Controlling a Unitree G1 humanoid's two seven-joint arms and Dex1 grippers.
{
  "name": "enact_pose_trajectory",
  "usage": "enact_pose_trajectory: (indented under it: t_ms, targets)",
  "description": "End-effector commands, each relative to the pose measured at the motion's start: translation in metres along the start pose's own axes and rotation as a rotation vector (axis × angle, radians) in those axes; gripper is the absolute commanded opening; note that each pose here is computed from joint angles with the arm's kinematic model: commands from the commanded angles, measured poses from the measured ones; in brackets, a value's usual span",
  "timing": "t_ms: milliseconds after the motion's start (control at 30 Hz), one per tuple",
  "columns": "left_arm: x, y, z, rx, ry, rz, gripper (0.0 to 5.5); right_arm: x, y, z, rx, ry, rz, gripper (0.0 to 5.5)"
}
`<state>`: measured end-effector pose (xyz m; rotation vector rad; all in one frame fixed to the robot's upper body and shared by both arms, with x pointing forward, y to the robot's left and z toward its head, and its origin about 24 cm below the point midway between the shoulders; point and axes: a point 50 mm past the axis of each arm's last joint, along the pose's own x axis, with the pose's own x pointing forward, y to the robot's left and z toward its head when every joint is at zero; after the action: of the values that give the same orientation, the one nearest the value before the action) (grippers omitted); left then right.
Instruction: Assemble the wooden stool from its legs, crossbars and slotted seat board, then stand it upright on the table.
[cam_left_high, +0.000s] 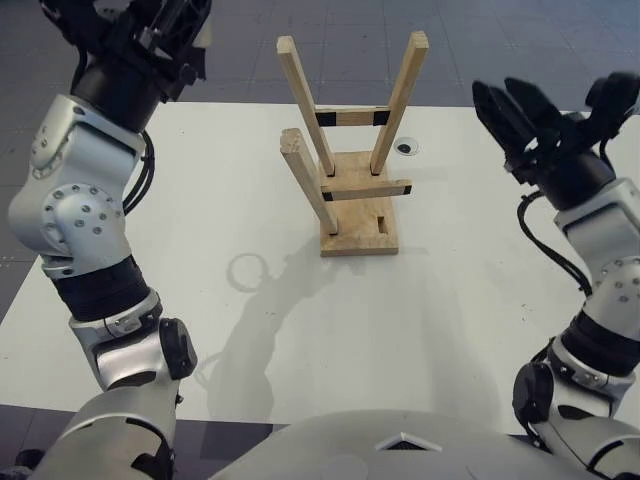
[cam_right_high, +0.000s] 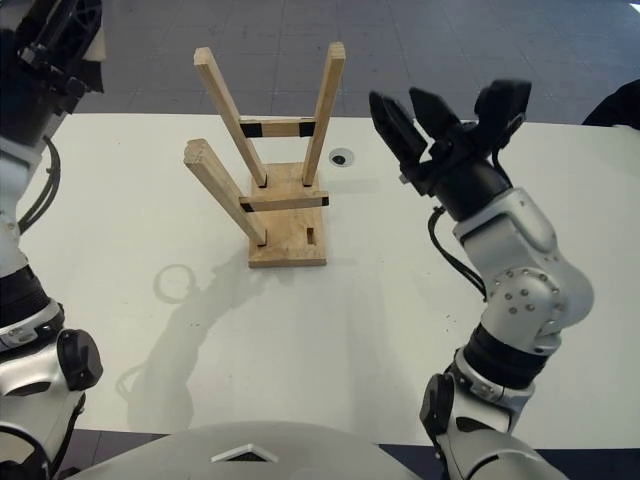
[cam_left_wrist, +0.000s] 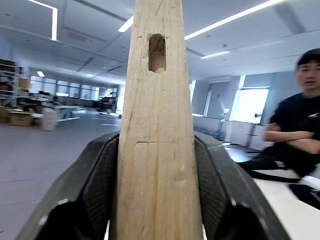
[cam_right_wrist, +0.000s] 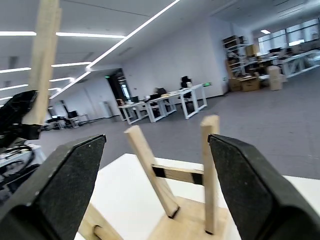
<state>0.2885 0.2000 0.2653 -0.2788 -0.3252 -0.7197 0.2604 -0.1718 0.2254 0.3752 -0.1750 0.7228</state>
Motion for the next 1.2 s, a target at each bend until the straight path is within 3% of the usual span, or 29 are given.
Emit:
enact_pose_trajectory:
  t_ms: [33, 267, 600, 1200]
  targets:
    - [0.018, -0.035, 0.016, -0.168, 0.103, -0.271, 2.05, 0.022, 0.030, 0.032, 0.078, -0.026, 0.254, 4.37]
    - [0.010, -0.062, 0.016, -0.348, 0.196, -0.525, 2.05, 0.030, 0.060, 0.031, 0.371, 0.064, 0.585, 5.48]
    - [-0.009, -0.075, -0.004, -0.400, 0.323, -0.655, 2.05, 0.040, 0.087, 0.026, 0.486, 0.105, 0.725, 5.50]
    - [-0.013, -0.075, -0.004, -0.415, 0.350, -0.706, 2.05, 0.031, 0.093, 0.018, 0.424, 0.181, 0.779, 2.27]
